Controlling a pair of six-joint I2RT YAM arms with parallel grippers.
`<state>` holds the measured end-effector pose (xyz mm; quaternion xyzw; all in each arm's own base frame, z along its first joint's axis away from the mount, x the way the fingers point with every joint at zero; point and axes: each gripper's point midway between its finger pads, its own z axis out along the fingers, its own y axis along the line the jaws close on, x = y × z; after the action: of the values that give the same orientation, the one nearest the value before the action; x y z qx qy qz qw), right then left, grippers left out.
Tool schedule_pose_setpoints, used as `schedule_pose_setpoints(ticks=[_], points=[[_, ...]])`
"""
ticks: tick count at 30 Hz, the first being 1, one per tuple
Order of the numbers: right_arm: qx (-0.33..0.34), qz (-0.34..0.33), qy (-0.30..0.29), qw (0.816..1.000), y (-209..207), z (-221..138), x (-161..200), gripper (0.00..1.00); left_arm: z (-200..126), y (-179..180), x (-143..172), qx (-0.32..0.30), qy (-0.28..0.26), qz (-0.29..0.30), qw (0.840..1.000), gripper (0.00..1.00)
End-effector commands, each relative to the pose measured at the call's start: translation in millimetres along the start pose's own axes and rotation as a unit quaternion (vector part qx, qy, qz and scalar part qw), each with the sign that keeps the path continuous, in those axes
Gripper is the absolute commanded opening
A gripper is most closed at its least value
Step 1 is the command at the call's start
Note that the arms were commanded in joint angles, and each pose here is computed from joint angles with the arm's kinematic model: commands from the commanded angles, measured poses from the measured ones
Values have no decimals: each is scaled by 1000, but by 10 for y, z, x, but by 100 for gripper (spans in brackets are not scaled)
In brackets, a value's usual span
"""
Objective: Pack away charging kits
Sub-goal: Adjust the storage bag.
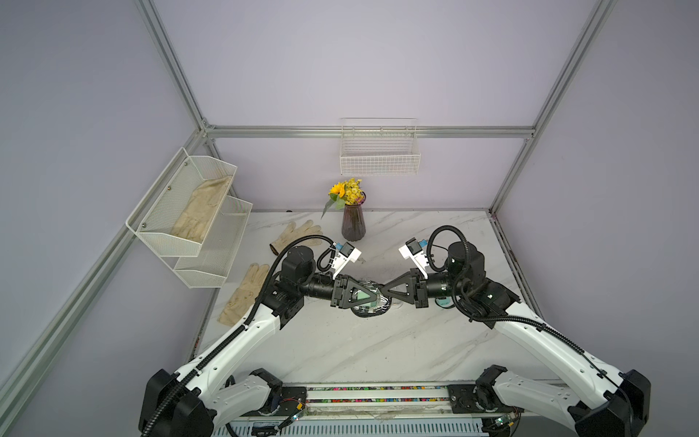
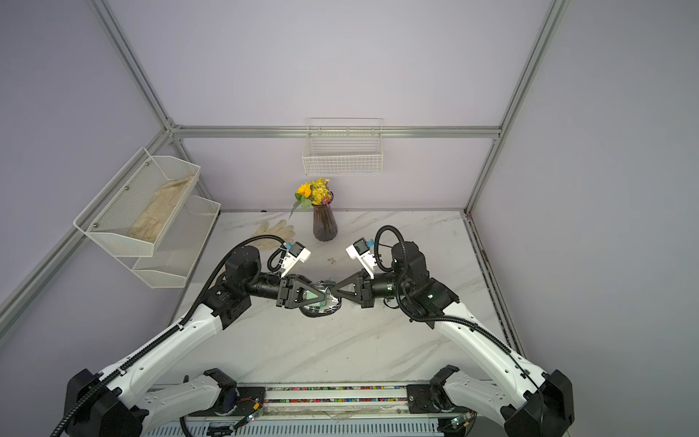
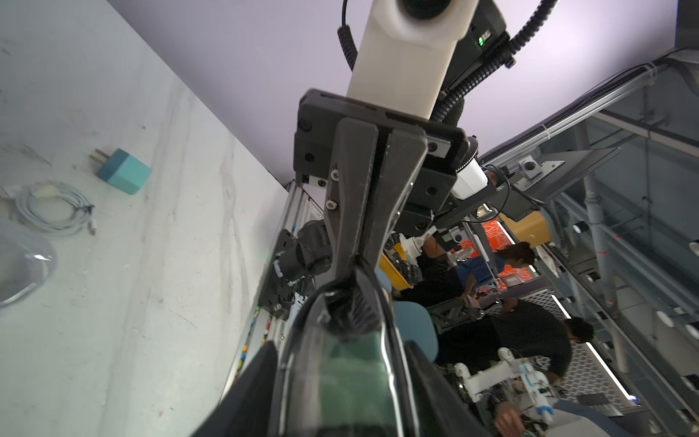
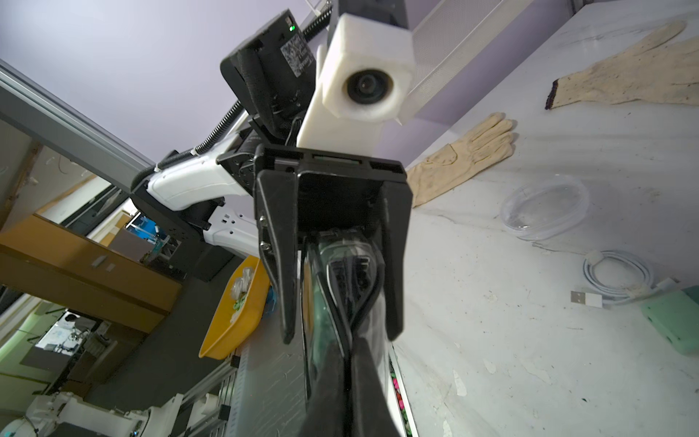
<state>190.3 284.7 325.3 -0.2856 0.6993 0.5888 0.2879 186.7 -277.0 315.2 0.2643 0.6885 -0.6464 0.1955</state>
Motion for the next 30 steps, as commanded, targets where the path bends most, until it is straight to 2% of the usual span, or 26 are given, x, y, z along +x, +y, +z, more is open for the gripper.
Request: schedule_pose_setpoints(ticks=[1,3,5,7,11,13,17,20,24,27,30], points=[[-27,0,-95,995,223,-118,-393,0,-97,-378,-393,10,-64,66,996,78],[-29,14,-137,990,240,-169,-516,0,-101,-314,-446,-6,-99,51,994,83],[-40,28,-173,984,247,-210,-604,0,-108,-221,-497,-25,-144,35,989,84],[-41,46,-204,977,191,-234,-675,0,-111,-134,-537,-33,-200,18,979,84],[-44,84,-247,964,8,-258,-675,0,-110,-80,-675,-22,-286,26,958,82],[-22,108,-288,951,-142,-358,-652,0,-52,2,-718,-22,-296,11,955,80],[-9,126,-302,945,-261,-378,-623,0,36,108,-753,-21,-310,6,951,78],[-5,148,-326,934,-335,-443,-600,0,17,160,-825,-17,-336,1,942,71],[-1,166,-373,913,-399,-612,-550,0,103,224,-848,-13,-334,-8,943,65],[17,170,-353,920,-471,-526,-531,0,132,275,-855,-12,-339,-11,941,62],[2,178,-357,917,-481,-516,-504,0,180,302,-883,-5,-336,-16,942,60]])
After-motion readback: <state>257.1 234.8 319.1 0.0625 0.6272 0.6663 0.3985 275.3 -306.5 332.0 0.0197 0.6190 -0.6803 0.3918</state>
